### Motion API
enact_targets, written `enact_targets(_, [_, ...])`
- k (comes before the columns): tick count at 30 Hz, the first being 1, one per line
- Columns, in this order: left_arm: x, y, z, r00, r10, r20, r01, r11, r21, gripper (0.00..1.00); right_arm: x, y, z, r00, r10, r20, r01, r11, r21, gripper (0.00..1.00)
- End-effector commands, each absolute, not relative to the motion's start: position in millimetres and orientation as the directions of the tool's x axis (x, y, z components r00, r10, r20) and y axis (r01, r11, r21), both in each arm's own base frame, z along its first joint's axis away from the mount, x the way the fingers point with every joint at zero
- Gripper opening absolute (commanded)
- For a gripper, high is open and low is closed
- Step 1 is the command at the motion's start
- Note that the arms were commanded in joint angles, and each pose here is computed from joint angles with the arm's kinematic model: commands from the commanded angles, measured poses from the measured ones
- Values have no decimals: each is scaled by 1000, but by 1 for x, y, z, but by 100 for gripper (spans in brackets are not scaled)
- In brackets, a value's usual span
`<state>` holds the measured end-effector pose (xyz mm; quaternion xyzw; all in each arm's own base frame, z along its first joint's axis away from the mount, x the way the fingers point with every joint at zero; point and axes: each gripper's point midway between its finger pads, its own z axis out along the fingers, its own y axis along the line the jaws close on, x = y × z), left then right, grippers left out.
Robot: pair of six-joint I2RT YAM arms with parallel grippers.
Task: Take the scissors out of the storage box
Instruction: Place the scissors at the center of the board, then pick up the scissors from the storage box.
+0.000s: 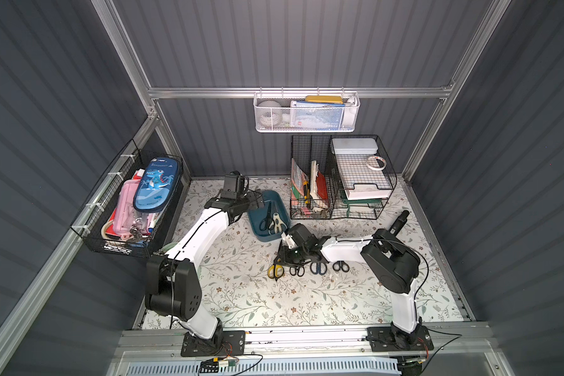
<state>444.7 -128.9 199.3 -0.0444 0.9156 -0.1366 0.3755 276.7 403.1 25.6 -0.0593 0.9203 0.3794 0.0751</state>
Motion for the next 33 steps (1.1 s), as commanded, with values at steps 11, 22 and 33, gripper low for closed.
enact_targets(11, [464, -132, 134, -804, -76, -589, 38, 983, -179, 86, 285, 385, 65, -950, -77, -302, -254, 752, 608, 43])
enact_targets(22, [482, -161, 113, -829, 38, -558, 135, 982, -133, 61, 327, 362, 138, -842, -121, -525, -364, 847, 389, 42])
enact_targets(33, [467, -187, 68, -897, 90, -433, 172, 973, -152, 55, 346, 320, 148, -850, 1, -526, -275, 852, 446, 42])
